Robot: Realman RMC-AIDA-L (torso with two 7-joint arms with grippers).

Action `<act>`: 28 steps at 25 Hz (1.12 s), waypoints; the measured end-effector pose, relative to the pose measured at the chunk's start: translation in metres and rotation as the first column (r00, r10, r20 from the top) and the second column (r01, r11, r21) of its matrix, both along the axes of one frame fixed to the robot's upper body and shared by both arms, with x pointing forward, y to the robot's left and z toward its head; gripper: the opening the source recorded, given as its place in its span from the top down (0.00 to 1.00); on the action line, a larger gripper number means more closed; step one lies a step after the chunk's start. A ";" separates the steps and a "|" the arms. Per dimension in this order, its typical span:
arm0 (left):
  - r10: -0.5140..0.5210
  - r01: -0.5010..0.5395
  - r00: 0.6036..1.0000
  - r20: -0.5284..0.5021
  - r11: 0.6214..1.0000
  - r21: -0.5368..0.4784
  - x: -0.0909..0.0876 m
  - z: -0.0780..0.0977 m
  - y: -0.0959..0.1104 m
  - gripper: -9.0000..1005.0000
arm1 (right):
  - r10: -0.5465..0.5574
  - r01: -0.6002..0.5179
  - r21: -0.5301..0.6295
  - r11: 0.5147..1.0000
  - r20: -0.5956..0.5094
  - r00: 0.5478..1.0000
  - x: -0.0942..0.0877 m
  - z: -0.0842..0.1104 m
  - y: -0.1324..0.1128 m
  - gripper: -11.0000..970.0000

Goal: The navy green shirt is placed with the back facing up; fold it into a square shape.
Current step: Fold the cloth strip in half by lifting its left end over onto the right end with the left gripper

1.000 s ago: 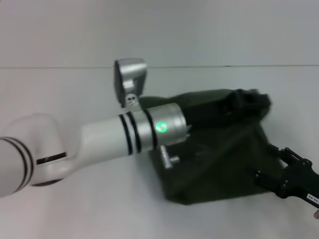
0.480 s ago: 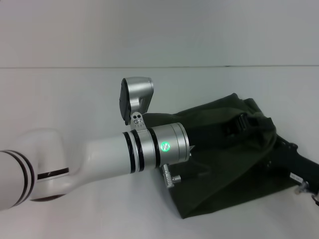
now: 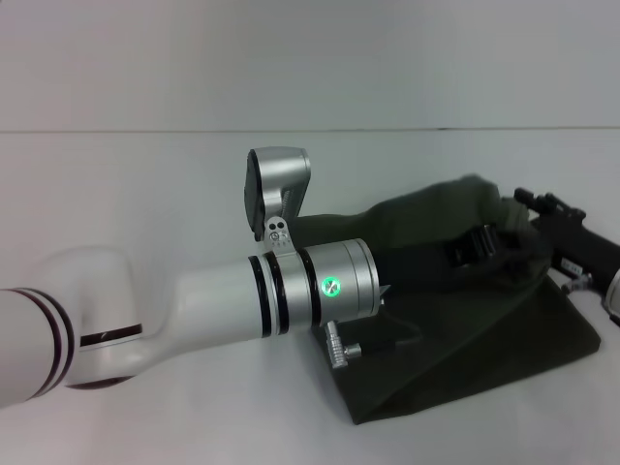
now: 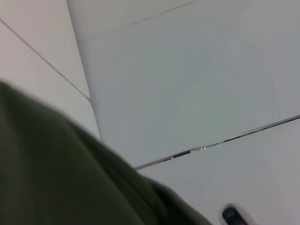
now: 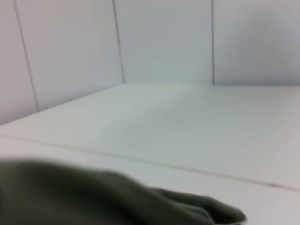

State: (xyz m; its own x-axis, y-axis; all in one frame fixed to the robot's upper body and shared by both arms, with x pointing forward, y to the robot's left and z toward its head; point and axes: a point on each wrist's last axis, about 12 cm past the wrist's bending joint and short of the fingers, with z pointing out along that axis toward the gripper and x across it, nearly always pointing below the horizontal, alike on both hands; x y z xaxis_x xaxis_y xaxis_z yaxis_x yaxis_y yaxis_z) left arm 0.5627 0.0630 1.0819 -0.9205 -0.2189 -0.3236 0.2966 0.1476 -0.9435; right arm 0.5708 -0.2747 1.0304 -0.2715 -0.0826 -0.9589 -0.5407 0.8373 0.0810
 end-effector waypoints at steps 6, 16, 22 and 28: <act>-0.005 0.005 1.000 0.006 1.000 0.011 -0.001 -0.001 -0.003 0.96 | -0.070 0.069 0.031 0.997 0.023 0.997 0.010 0.008 -0.005 0.06; 0.064 -0.064 0.998 0.003 0.997 0.043 -0.002 -0.008 -0.012 0.96 | -0.204 0.200 0.100 0.975 0.035 0.978 0.021 0.015 -0.017 0.06; 0.087 -0.087 0.996 0.000 0.995 0.048 -0.002 -0.010 -0.013 0.96 | -0.209 0.205 0.093 0.974 0.036 0.977 0.024 0.017 -0.017 0.07; 0.088 -0.088 0.996 -0.001 0.995 0.050 -0.003 -0.010 -0.013 0.96 | -0.206 0.203 0.070 0.977 0.028 0.978 0.025 0.015 -0.015 0.07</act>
State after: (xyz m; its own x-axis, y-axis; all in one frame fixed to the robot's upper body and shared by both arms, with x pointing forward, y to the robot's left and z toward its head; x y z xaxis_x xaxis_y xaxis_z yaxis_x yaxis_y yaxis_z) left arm 0.5598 0.0499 1.0714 -0.8994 -0.2826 -0.3334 0.2776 0.2195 -0.9353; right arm 0.5959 -0.2893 1.0453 -0.2423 0.0352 -0.9696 -0.3620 0.9239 0.1240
